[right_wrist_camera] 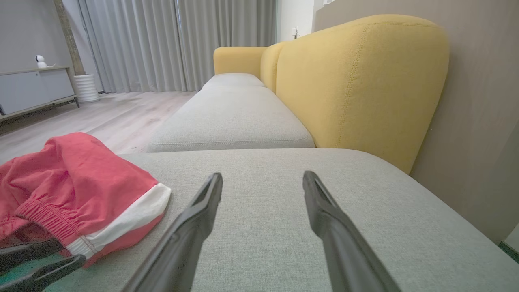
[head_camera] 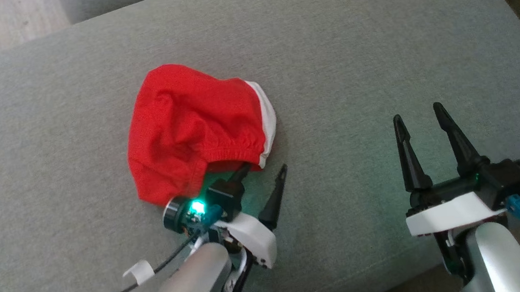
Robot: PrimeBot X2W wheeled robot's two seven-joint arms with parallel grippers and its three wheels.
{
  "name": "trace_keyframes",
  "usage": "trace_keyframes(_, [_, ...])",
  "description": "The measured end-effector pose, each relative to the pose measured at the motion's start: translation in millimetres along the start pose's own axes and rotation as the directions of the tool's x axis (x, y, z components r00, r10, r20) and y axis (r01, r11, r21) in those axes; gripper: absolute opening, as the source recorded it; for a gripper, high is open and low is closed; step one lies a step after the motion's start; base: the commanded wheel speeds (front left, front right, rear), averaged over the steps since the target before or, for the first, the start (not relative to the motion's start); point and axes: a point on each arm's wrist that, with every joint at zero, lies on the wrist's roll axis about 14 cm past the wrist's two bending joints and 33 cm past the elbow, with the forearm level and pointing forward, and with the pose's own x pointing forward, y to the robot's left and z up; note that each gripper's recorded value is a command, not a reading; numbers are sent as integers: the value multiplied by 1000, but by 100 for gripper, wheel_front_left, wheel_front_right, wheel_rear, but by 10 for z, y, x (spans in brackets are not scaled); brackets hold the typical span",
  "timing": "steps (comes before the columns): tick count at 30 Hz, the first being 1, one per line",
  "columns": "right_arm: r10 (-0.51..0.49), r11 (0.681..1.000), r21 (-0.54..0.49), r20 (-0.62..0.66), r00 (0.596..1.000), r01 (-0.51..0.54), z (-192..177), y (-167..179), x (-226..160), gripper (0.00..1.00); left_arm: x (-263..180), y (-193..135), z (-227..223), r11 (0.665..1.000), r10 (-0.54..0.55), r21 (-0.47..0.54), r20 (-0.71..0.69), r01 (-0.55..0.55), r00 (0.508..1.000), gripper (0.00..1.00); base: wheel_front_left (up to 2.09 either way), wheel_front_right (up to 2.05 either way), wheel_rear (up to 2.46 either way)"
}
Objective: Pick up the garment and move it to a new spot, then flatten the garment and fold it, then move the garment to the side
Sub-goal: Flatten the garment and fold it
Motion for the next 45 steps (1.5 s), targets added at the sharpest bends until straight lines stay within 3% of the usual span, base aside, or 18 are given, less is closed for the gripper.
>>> trace_keyframes(9, [-22, 1000, 3, 3, 1000, 22, 20, -65, -61, 100, 106, 138, 21, 994, 68, -80, -6, -68, 998, 98, 0, 0, 0])
trace_keyframes(10, [-22, 1000, 3, 4, 1000, 22, 26, -66, -64, 100, 110, 149, 32, 993, 75, -87, -4, -75, 997, 49, 0, 0, 0])
trace_keyframes(11, [-23, 1000, 3, 6, 1000, 23, 30, -68, -68, 100, 116, 151, 41, 994, 76, -85, -3, -76, 997, 28, 0, 0, 0])
trace_keyframes(12, [-23, 1000, 3, 7, 1000, 23, 34, -69, -70, 100, 122, 146, 50, 995, 73, -70, -2, -73, 997, 0, 0, 0, 0])
trace_keyframes(18, [-28, 1000, 7, 18, 999, 28, 63, -86, -65, 100, 148, 159, 327, 997, 66, 39, 73, -69, 995, 0, 0, 0, 0])
trace_keyframes(22, [-28, 1000, 13, 29, 999, 28, 92, -87, -69, 100, 160, 45, 856, 990, 13, 134, 206, -41, 978, 0, 0, 0, 0])
trace_keyframes(28, [-11, 1000, 23, 36, 999, 10, 106, -25, -103, 100, 15, -147, 1884, 977, -62, 210, 454, -39, 889, 0, 0, 0, 0])
trace_keyframes(34, [-2, 1000, 29, 36, 999, 1, 94, 6, -121, 100, -282, -123, 2302, 976, -84, 213, 565, -47, 821, 0, 0, 0, 0])
trace_keyframes(37, [5, 999, 33, 31, 1000, -6, 74, 30, -120, 100, -428, 101, 2177, 982, -27, 172, 555, -83, 831, 0, 0, 0, 0])
trace_keyframes(40, [18, 999, 34, 38, 999, -19, 92, 71, -75, 100, -602, 499, 1701, 982, 115, 78, 477, -173, 871, 0, 0, 0, 0])
trace_keyframes(45, [34, 999, 35, 34, 999, -35, 71, 122, -2, 100, -1116, 1143, 766, 928, 365, -31, 288, -372, 885, 0, 0, 0, 0])
